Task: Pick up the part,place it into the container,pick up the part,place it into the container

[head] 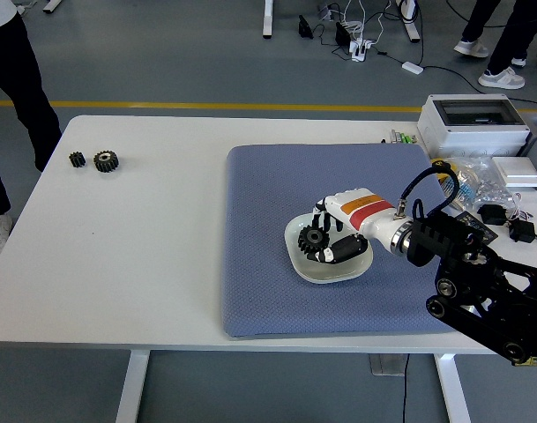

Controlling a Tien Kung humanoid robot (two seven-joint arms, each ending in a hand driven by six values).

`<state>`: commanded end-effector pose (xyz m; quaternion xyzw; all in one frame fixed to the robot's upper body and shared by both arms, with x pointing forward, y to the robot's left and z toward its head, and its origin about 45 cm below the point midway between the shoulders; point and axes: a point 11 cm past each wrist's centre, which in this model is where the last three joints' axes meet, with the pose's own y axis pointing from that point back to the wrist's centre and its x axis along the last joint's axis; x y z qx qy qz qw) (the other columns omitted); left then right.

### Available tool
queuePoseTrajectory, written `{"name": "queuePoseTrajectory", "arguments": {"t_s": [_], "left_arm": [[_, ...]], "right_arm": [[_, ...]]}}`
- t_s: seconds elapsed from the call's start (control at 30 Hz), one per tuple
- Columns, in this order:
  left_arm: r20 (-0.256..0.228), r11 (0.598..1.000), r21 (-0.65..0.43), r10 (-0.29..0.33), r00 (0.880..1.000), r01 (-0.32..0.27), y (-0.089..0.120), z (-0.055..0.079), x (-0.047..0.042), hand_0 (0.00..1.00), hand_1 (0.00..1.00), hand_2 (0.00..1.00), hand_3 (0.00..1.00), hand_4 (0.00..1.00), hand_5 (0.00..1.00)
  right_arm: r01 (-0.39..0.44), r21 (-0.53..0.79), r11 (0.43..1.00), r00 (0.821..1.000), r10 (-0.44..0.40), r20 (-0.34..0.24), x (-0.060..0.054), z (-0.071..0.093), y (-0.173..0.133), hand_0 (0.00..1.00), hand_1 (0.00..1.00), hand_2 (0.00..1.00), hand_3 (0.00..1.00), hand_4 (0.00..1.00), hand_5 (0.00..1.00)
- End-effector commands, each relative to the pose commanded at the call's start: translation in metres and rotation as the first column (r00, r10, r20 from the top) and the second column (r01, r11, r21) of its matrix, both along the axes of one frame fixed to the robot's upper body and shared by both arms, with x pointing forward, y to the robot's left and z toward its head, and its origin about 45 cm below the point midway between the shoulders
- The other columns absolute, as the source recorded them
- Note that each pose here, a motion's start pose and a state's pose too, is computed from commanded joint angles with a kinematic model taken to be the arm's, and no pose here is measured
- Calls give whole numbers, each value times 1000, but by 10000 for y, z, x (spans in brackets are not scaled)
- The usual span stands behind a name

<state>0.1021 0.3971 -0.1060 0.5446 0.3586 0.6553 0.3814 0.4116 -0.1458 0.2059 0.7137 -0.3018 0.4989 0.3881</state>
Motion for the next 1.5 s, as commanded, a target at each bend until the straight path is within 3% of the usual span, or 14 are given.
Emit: {"name": "queuePoseTrajectory", "arguments": {"t_s": [0.37, 0.4, 0.57, 0.6, 0.93, 1.17, 1.2, 1.37, 1.4, 1.5], "left_arm": [[4, 1000, -1, 3, 1000, -3, -7, 1, 13, 677, 645, 667, 575, 673, 631], [3, 1000, -1, 3, 1000, -3, -7, 1, 13, 677, 645, 669, 574, 673, 631], [2, 1000, -2, 2, 1000, -2, -8, 0, 9, 677, 645, 669, 574, 673, 631], [1, 1000, -2, 1, 1000, -1, -8, -1, 7, 677, 643, 669, 574, 672, 628], [1, 1000, -1, 1, 1000, -1, -2, 1, 6, 677, 642, 666, 574, 672, 628], [1, 1000, 0, 6, 1000, -6, 4, 0, -4, 677, 643, 667, 574, 673, 628], [1, 1000, -1, 6, 1000, -6, 4, 0, -6, 677, 642, 668, 573, 672, 628], [1, 1000, -2, 7, 1000, -7, -5, -3, -6, 677, 642, 668, 573, 672, 628], [1, 1000, -3, 7, 1000, -7, -7, -3, -6, 676, 643, 667, 573, 671, 627], [0, 1000, -5, 6, 1000, -6, -9, -4, -4, 676, 643, 667, 573, 671, 627]], "right_arm": [[3, -88, 996, 1000, -2, 7, 23, -185, -43, 239, 447, 547, 521, 801, 392], [-2, -97, 995, 1000, 4, 13, 21, -189, -45, 237, 459, 703, 827, 998, 377], [-14, -136, 991, 1000, 16, 17, 21, -222, -54, 237, 459, 703, 827, 998, 377], [-17, -140, 990, 1000, 19, 18, 21, -224, -52, 254, 501, 861, 989, 998, 396], [-17, -127, 992, 999, 22, 39, 37, -134, -77, 263, 502, 895, 996, 998, 414], [55, -59, 997, 994, -49, 94, 95, 140, -284, 263, 500, 874, 993, 998, 423], [70, -50, 996, 992, -64, 105, 113, 198, -342, 287, 511, 814, 901, 998, 422], [137, 15, 991, 987, -137, 85, 198, 306, -632, 287, 511, 814, 901, 998, 422], [162, 31, 986, 984, -164, 68, 237, 303, -729, 548, 652, 810, 835, 998, 404], [229, 57, 972, 972, -231, 33, 318, 253, -970, 548, 652, 810, 835, 998, 404]]}}
